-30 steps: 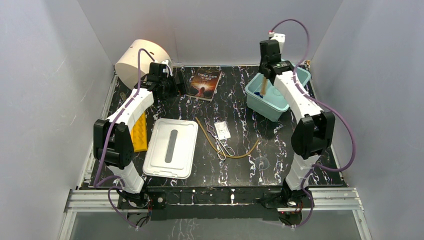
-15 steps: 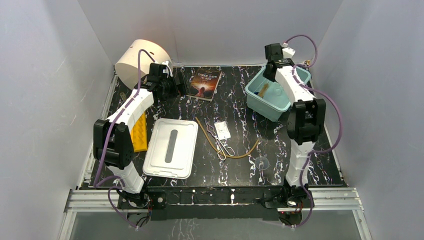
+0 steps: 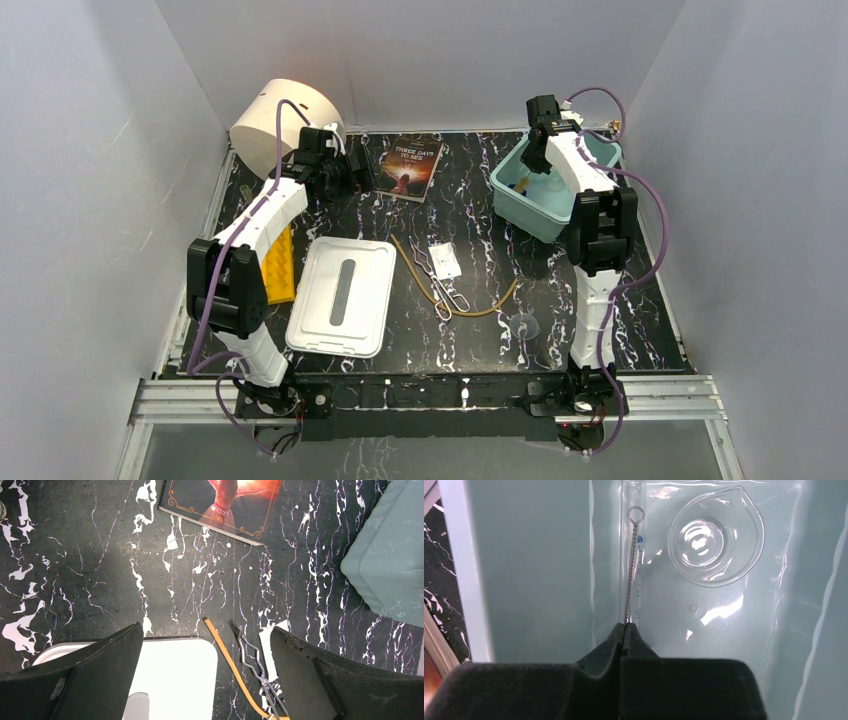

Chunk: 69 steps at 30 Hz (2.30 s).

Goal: Organize the chemistry lab equipment

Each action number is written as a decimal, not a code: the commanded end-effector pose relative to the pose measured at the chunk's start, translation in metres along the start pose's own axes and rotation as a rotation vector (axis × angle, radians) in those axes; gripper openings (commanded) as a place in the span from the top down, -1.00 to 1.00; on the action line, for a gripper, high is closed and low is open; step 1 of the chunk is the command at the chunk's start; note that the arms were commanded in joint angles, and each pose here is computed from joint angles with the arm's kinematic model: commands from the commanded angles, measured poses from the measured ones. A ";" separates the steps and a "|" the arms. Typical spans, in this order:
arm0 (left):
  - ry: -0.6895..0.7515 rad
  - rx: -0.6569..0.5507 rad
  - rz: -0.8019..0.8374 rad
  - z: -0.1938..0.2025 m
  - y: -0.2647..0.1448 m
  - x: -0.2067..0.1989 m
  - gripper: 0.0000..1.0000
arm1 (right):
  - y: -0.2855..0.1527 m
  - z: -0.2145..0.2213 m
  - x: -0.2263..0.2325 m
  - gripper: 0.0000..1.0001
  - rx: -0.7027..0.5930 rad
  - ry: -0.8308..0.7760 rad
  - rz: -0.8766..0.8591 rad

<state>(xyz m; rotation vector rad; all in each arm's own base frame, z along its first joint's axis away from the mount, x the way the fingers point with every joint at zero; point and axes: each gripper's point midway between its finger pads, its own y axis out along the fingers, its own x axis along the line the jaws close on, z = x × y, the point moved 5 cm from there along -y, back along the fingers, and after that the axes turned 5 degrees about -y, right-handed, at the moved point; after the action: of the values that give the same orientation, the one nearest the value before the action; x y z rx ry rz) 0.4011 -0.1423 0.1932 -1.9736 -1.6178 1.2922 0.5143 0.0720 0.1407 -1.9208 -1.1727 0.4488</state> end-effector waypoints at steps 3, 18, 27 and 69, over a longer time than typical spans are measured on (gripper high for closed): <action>0.021 -0.048 0.013 -0.009 -0.019 -0.005 -0.97 | -0.004 -0.017 0.009 0.76 -0.047 0.046 -0.022; 0.024 -0.047 0.012 -0.009 -0.019 -0.005 -0.97 | 0.001 -0.021 0.029 0.28 -0.037 -0.075 -0.149; 0.021 -0.046 0.012 -0.008 -0.019 -0.004 -0.97 | -0.008 -0.014 0.066 0.22 0.006 -0.209 -0.423; -0.252 -0.025 -0.180 0.010 -0.023 0.033 -0.68 | -0.194 0.240 0.102 -0.38 0.160 -0.987 -0.797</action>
<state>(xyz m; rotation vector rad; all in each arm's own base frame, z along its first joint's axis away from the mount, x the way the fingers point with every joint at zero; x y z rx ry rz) 0.3857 -0.1307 0.1721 -1.8122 -1.7079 1.5249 0.2729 0.2883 0.1549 -0.9128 -2.1875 1.2149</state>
